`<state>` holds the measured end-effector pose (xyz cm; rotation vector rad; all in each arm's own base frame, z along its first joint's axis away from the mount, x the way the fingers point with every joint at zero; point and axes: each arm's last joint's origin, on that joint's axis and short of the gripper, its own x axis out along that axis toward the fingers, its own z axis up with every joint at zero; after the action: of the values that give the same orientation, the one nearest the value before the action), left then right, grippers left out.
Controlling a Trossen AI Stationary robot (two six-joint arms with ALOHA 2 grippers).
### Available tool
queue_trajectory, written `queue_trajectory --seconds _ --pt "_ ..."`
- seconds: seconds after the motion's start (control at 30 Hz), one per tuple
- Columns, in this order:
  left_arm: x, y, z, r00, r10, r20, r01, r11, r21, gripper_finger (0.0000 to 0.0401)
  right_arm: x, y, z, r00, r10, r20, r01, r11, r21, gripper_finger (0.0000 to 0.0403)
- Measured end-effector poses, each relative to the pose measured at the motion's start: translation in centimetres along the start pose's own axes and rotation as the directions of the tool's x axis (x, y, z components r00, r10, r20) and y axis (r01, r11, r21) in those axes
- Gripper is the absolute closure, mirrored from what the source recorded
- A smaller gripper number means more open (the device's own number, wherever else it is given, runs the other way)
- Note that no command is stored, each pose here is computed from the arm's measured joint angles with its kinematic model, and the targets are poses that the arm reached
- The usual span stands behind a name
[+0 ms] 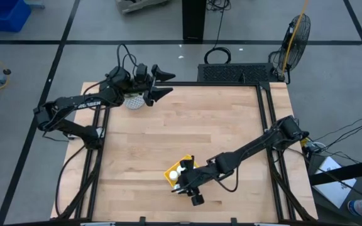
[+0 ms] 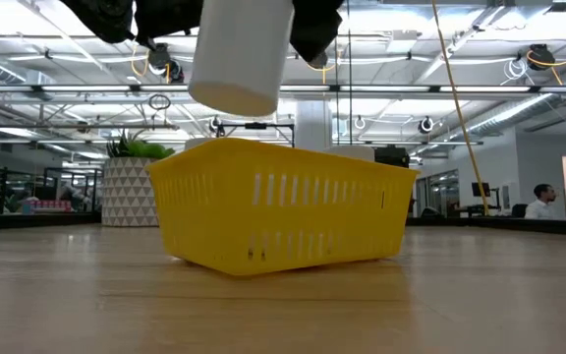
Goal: Pick and place pill bottles into a basket
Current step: Adjust the white medicine bottle in the yellow bin
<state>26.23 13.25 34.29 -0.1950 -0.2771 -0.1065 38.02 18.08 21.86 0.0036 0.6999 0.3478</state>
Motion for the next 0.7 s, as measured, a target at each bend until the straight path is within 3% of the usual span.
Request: queue_trajectory --seconds 0.7 --pt "0.0 0.0 -0.2 1.0 0.002 -0.015 -0.002 1.0 -0.007 0.0057 0.4 -1.2 -0.6 0.998 -0.029 -0.062 0.029 1.0 -0.006 0.0252"
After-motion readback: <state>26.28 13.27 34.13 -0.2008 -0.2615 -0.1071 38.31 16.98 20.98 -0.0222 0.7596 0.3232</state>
